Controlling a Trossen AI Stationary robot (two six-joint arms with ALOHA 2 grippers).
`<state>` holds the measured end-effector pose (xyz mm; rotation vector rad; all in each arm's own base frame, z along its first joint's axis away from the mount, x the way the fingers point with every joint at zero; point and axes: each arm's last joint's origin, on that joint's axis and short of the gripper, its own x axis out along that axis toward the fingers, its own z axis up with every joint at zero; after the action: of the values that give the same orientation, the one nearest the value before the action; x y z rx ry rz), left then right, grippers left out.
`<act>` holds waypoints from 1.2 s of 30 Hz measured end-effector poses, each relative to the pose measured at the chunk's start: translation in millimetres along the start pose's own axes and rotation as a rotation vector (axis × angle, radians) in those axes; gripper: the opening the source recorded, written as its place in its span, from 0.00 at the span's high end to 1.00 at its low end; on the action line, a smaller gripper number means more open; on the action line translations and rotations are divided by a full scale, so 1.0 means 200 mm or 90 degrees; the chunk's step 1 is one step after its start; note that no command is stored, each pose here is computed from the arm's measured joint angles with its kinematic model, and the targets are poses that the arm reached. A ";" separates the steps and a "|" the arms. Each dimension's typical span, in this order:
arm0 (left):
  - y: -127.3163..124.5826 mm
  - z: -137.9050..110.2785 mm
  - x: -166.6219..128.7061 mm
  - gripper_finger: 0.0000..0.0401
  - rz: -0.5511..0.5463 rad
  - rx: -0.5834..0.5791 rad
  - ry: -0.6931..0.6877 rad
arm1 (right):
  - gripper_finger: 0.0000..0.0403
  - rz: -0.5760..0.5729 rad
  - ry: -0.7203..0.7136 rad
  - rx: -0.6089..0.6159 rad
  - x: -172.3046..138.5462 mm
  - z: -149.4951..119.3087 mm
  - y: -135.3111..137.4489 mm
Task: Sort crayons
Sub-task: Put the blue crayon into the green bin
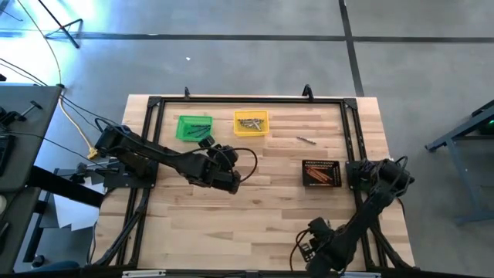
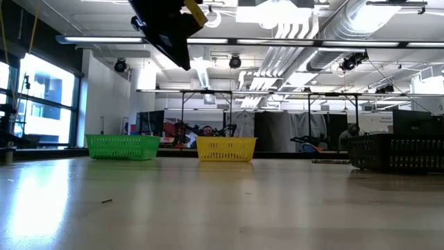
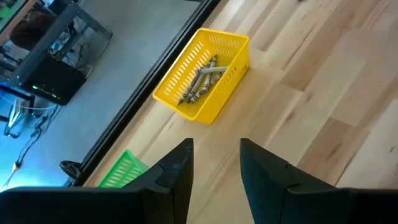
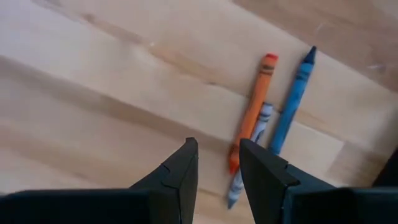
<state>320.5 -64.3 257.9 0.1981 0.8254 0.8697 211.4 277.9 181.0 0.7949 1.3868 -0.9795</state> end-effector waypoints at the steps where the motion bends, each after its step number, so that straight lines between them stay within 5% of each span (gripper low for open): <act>1: 0.00 0.00 0.00 0.71 0.002 0.000 -0.001 | 0.73 -0.009 -0.004 0.001 0.01 0.01 0.00; 9: 0.00 0.00 0.00 0.71 0.007 0.001 -0.006 | 0.73 -0.106 -0.043 -0.031 0.02 0.11 -0.02; 17: -0.01 -0.01 -0.02 0.71 0.001 0.009 -0.008 | 0.73 -0.087 0.029 -0.101 0.13 0.18 0.01; 28: -0.01 -0.01 -0.02 0.71 0.002 0.009 -0.008 | 0.73 -0.149 0.006 -0.099 0.02 0.16 -0.13; 36: -0.01 -0.01 -0.02 0.71 0.003 0.009 -0.008 | 0.73 -0.043 0.032 -0.035 0.08 0.14 -0.20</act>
<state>318.9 -68.7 258.1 0.2174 0.8192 0.8658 184.7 234.6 169.9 0.7407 1.4851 -0.9749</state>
